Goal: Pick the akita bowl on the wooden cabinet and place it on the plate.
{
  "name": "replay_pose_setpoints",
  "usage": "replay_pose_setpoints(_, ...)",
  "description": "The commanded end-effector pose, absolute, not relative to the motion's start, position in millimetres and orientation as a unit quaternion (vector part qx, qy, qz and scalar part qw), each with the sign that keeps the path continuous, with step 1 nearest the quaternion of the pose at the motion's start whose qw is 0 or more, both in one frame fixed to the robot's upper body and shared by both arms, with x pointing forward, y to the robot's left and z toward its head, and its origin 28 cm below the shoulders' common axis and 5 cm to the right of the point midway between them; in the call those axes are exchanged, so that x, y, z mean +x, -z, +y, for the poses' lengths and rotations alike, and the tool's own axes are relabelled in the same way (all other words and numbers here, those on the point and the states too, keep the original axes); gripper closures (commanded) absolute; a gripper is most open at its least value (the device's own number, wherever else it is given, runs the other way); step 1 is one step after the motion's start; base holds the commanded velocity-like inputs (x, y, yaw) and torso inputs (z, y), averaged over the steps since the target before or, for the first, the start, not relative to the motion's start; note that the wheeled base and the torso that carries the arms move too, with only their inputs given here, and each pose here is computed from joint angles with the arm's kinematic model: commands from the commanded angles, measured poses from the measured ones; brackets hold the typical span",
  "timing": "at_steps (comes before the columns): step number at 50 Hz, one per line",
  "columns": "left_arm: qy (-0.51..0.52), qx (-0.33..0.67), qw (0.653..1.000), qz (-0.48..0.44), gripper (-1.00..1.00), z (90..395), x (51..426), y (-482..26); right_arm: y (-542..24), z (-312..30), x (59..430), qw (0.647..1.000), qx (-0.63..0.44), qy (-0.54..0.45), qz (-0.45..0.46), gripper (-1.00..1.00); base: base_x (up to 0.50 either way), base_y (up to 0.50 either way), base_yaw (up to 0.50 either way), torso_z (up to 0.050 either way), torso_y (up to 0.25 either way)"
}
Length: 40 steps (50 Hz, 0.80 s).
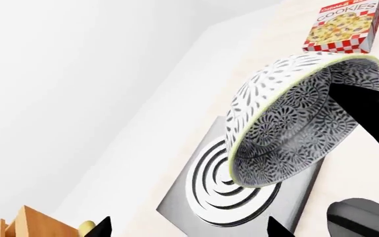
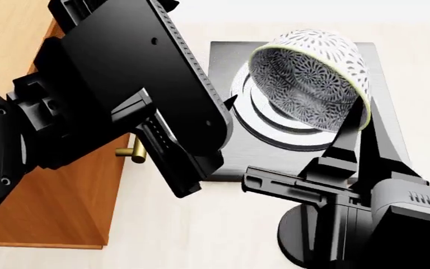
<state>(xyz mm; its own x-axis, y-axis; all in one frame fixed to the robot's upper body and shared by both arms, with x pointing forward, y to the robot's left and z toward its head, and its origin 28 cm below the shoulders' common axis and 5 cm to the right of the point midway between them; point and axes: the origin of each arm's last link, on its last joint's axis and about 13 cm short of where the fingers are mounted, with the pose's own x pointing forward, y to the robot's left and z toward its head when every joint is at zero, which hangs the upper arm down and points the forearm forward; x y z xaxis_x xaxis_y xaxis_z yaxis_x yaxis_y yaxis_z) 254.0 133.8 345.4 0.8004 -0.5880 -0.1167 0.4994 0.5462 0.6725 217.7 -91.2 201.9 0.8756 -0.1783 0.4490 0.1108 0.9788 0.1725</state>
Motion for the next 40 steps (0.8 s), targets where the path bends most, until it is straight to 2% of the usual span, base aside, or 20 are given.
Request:
replay_pose_setpoints(1, 0.307, 0.36, 0.879, -0.059, -1.0, 135.0, 254.4, -344.0, -205.3, -99.9, 217.6, 0.959, 0.076, 0.11, -0.25, 1.0, 0.0, 0.0, 0.0, 0.0, 0.0)
replay_pose_setpoints(27, 0.275, 0.339, 0.896, -0.081, -1.0, 139.3, 253.7, -345.1, -210.6, -115.5, 210.6, 0.947, 0.086, 0.163, -0.262, 1.0, 0.0, 0.0, 0.0, 0.0, 0.0)
replay_pose_setpoints(40, 0.274, 0.335, 0.898, -0.085, -1.0, 139.1, 251.9, -349.1, -216.6, -135.8, 199.3, 0.932, 0.083, 0.217, -0.277, 1.0, 0.0, 0.0, 0.0, 0.001, 0.001)
